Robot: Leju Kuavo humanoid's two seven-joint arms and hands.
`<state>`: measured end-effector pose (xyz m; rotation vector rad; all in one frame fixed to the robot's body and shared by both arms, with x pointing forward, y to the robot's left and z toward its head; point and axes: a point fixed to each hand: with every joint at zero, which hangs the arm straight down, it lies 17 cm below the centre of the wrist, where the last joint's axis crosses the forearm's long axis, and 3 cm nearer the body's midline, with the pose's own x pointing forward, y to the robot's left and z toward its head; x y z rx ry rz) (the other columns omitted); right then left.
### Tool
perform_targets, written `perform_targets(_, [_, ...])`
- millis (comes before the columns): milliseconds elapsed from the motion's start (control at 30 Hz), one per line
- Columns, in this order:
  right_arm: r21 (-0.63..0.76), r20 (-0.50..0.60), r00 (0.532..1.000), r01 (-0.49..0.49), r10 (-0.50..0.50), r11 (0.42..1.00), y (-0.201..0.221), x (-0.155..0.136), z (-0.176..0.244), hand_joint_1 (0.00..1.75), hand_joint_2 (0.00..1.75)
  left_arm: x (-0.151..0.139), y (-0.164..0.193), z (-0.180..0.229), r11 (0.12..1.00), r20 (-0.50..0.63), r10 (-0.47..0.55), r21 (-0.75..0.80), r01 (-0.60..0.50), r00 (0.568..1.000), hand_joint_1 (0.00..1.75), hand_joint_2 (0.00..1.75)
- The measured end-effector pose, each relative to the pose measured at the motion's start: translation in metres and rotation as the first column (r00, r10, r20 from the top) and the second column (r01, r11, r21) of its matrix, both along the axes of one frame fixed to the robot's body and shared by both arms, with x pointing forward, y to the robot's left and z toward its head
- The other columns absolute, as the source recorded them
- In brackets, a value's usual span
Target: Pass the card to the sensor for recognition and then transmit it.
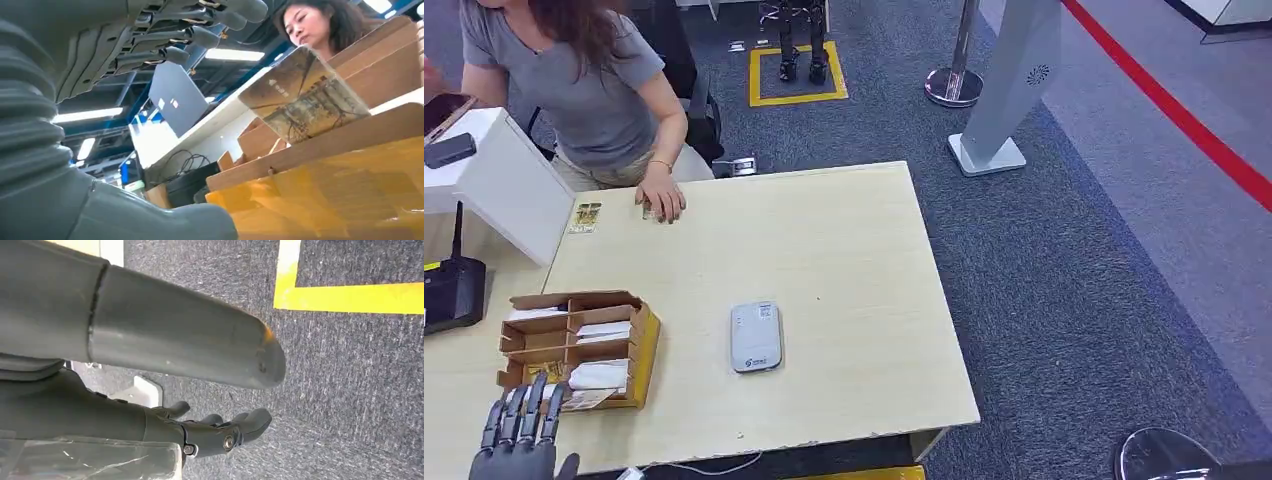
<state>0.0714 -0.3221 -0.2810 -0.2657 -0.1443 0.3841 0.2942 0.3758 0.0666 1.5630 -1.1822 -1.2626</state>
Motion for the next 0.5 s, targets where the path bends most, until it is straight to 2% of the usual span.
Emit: perform_targets(500, [0.007,-0.006,1.000,-0.012,0.012,1.000,0.002,-0.001,0.000,0.00,1.75,0.011,-0.009,-0.003,0.999,0.003,-0.030,-0.011,0.030,1.000,0.00,1.75])
